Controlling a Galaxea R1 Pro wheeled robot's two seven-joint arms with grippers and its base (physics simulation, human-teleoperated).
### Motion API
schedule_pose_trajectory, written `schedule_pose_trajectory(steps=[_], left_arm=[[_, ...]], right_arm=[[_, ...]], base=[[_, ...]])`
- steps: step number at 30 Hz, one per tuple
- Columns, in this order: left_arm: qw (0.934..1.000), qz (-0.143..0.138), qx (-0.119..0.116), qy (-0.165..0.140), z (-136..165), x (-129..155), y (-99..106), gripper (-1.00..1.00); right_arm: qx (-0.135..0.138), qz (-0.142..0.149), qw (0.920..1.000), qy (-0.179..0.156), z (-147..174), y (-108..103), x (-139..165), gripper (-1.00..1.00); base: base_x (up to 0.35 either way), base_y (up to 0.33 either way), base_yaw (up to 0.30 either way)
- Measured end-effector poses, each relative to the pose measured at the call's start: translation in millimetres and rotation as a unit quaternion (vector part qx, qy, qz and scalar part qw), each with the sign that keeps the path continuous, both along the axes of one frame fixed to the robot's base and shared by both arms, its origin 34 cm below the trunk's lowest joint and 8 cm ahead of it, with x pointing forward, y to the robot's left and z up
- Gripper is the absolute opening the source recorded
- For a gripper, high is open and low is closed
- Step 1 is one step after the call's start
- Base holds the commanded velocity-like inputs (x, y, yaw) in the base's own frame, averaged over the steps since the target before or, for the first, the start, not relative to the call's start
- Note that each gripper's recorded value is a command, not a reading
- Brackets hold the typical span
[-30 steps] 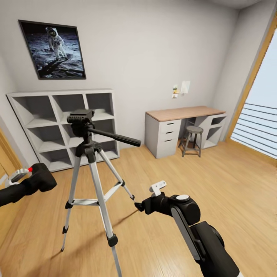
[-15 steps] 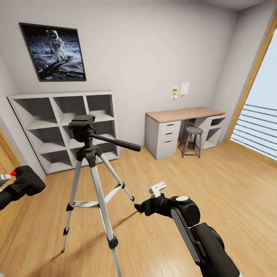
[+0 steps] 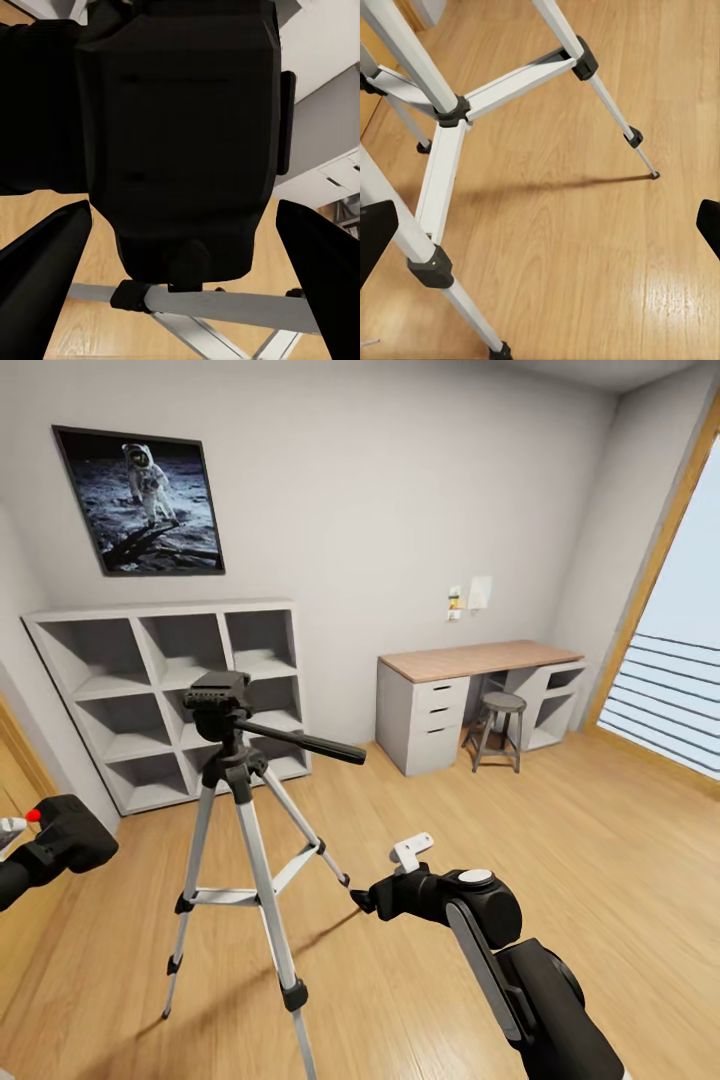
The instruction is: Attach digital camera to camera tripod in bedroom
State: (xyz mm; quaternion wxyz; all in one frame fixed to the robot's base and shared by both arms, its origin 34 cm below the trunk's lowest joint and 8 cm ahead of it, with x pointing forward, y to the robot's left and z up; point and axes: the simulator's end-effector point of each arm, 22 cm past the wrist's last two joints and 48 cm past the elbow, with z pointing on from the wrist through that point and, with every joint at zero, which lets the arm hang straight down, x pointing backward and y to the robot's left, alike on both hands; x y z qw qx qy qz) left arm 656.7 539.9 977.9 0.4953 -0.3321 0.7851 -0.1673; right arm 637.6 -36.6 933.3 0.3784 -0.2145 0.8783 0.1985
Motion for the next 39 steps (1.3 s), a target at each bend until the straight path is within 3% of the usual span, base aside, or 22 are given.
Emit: schedule_pose_trajectory(steps=[6, 13, 39], left_arm=[[0.9999, 0.000, 0.004, 0.013, -3.7, -12.8, -1.5, -1.00], [0.9998, -0.005, -0.008, 0.019, -8.4, -16.8, -18.2, -1.00], [0.9996, 0.002, -0.008, 0.028, 18.4, -24.3, -16.2, -1.00]], right_arm=[[-0.001, 0.001, 0.9999, 0.010, -0.9, 0.7, -8.5, 1.00], [-0.001, 0.000, 0.9995, 0.030, -8.2, -0.5, -23.5, 1.00], [-0.002, 0.000, 0.9994, 0.035, 20.1, 0.0, -31.8, 1.00]], base=[[0.000, 0.000, 0.000], [0.000, 0.000, 0.000], [0.000, 0.000, 0.000]])
